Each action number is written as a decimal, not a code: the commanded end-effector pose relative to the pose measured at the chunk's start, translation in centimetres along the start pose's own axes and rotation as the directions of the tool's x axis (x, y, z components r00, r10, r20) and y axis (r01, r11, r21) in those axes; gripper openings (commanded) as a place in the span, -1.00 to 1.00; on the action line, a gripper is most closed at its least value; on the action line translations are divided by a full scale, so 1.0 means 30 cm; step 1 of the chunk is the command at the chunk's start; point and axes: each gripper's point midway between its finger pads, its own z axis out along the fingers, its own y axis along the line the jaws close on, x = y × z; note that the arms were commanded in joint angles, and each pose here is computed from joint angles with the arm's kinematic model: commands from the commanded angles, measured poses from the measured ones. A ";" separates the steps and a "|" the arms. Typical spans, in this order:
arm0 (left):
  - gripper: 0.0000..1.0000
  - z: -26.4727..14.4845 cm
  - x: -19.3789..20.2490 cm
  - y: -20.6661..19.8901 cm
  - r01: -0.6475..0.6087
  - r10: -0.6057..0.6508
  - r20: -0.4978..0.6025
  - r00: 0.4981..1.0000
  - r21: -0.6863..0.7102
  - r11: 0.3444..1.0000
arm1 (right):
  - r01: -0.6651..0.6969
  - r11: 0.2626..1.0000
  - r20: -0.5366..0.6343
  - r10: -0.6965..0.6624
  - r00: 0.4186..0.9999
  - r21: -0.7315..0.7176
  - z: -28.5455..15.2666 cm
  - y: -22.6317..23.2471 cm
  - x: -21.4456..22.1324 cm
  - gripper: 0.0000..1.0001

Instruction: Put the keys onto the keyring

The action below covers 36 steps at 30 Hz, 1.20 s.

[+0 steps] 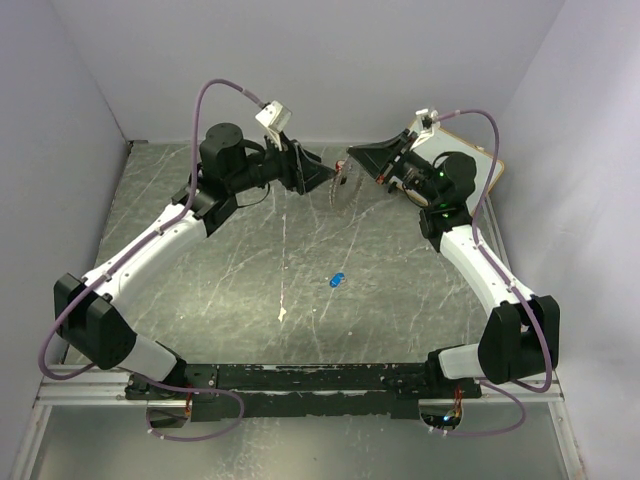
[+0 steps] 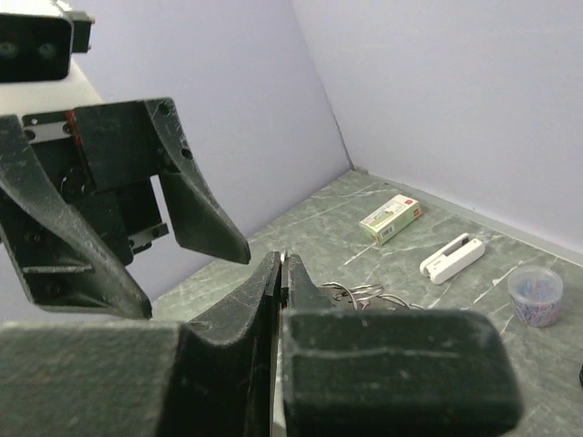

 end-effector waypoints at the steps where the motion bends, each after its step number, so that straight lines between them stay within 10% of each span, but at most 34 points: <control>1: 0.48 -0.017 -0.048 -0.005 -0.024 0.024 0.055 0.998 -0.002 1.000 | 0.005 0.999 0.073 -0.009 0.997 0.048 0.010 0.021 -0.080 -1.00; 36: 0.22 0.063 0.004 0.011 0.013 -0.015 0.025 1.000 0.061 0.998 | -0.019 0.997 0.060 0.015 0.998 0.070 0.073 0.061 -0.044 -1.00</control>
